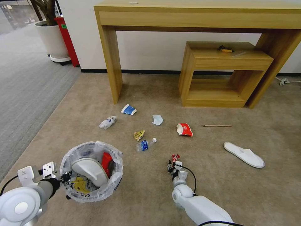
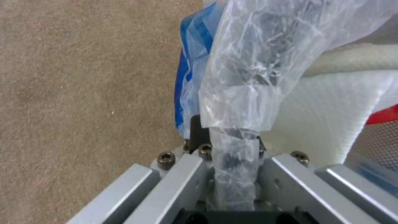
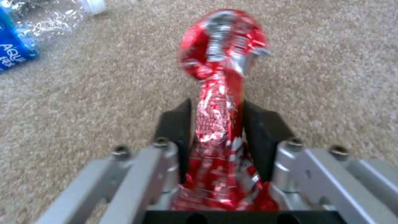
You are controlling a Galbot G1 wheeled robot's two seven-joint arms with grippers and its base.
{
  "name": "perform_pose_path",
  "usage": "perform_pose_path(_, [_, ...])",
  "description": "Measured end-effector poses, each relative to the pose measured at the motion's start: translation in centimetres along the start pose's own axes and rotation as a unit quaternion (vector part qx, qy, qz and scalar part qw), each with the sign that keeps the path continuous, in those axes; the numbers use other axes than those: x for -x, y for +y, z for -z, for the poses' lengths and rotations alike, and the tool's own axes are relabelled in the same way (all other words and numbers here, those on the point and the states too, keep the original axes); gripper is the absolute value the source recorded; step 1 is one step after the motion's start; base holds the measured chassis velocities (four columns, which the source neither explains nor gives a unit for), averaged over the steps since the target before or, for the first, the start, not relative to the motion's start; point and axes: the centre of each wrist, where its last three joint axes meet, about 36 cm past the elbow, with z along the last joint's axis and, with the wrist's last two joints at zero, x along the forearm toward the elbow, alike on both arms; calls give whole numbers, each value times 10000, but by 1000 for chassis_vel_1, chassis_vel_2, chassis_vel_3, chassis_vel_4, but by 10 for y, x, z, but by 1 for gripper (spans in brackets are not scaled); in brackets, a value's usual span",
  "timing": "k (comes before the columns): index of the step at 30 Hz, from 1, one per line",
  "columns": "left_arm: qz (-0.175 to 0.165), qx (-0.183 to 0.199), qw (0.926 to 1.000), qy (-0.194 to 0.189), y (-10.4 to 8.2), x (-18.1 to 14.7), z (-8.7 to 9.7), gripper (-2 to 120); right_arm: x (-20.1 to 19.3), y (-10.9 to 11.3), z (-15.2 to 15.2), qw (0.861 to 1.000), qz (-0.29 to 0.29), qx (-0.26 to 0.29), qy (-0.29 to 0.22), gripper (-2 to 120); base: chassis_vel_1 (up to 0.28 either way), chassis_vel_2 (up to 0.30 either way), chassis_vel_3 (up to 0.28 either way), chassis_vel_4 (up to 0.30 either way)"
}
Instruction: Pick up the trash bin and place the garbage on the floor into it.
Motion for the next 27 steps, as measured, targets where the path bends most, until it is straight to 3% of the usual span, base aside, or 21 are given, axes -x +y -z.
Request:
perform_pose_path(6, [-6,-5,10000,1,-1,-1,-1,0,-1,-1,-2,10000,9,-45,-31,18,0,0,0,0])
perform_pose_path(18, [62,14,10000,17,2,2,-3,0,-11,-6,6,9986,236,-234,-400,18,0,0,0,0])
perform_pose_path(22, [81,41,10000,20,3,2,-2,0,-19,-8,28,9959,458,-330,-711,18,0,0,0,0])
perform_pose_path(24, [109,70,9999,28,3,3,-2,0,-30,-17,66,9898,754,-486,-1106,18,0,0,0,0])
perform_pose_path(27, [111,82,9999,29,3,3,-1,0,-34,-16,81,9870,879,-528,-1237,18,0,0,0,0])
